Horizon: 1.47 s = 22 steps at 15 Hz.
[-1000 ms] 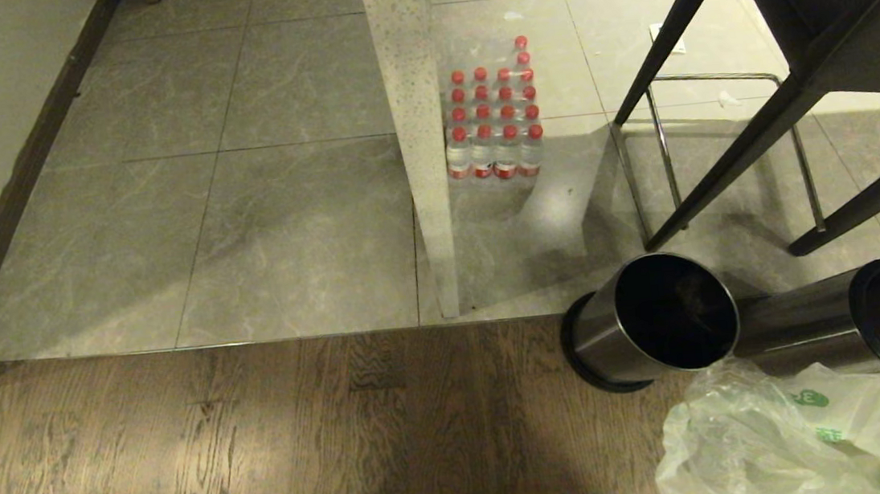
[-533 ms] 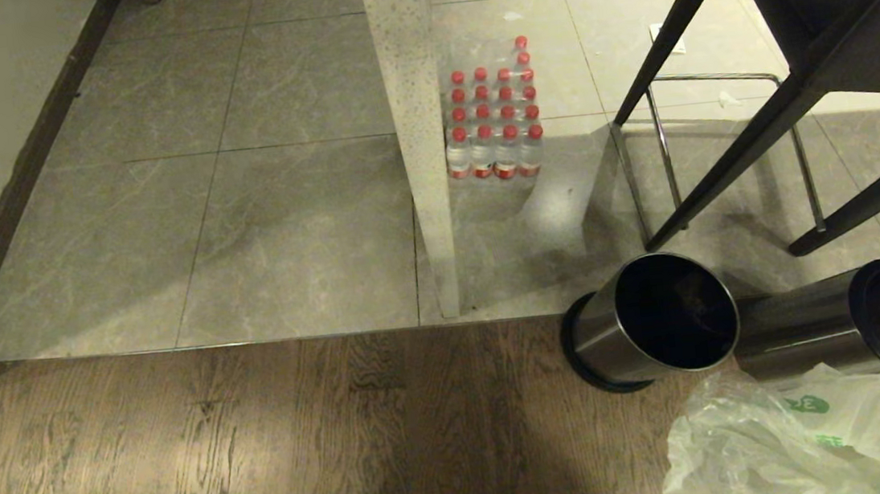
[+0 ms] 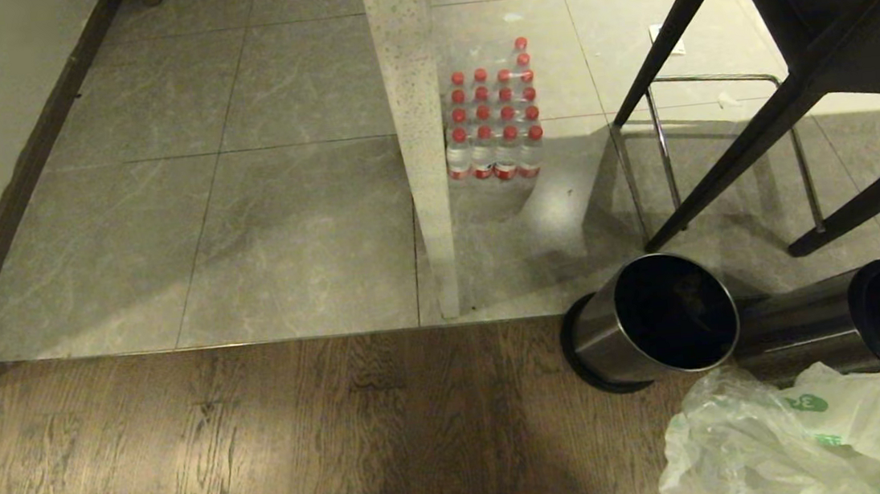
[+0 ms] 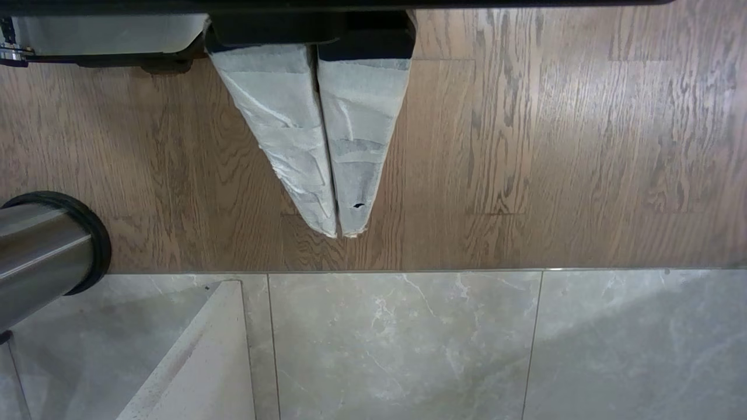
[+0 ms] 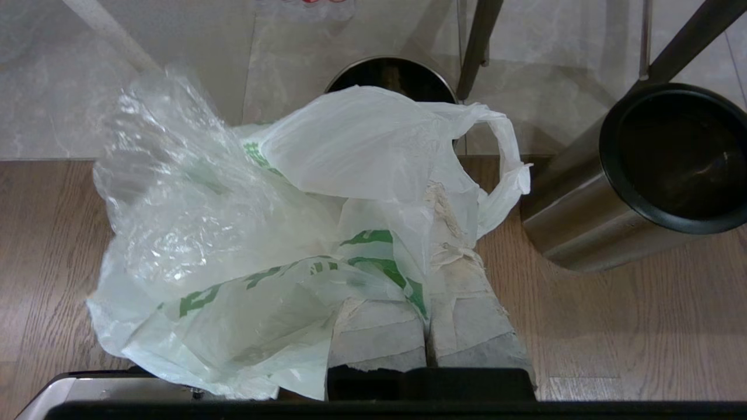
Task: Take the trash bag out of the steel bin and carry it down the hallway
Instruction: Put the trash bag at the door
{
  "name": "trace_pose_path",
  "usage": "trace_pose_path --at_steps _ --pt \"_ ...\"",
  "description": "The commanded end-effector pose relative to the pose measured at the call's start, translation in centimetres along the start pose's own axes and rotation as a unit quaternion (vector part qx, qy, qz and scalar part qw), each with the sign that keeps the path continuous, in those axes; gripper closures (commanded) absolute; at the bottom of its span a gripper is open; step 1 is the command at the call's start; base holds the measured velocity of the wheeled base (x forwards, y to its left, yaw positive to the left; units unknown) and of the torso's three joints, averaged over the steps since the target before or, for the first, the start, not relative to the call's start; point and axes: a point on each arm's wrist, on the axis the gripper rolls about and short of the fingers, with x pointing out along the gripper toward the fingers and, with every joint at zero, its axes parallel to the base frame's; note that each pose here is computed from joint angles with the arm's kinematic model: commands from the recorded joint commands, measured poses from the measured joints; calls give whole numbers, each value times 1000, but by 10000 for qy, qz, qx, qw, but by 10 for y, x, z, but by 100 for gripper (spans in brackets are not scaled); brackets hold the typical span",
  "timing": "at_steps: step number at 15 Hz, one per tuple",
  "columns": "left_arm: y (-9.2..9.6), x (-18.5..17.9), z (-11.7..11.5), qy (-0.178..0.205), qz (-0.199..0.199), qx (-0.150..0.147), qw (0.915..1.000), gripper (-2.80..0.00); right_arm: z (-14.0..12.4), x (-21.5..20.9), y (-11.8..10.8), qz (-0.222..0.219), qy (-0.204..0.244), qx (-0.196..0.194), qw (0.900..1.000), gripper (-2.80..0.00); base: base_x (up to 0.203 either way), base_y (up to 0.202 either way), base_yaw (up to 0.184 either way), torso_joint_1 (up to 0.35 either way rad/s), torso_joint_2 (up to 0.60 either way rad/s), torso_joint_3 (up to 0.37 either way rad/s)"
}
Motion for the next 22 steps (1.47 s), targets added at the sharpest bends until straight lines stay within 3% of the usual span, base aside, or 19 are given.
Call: trace_pose_path --at_steps 1,22 --pt "0 0 0 8 3 -10 10000 0 -4 1 0 2 79 1 10000 0 0 0 0 2 2 120" --pt "0 0 0 2 3 -12 10000 0 -4 1 0 2 79 0 10000 0 0 0 0 3 1 196"
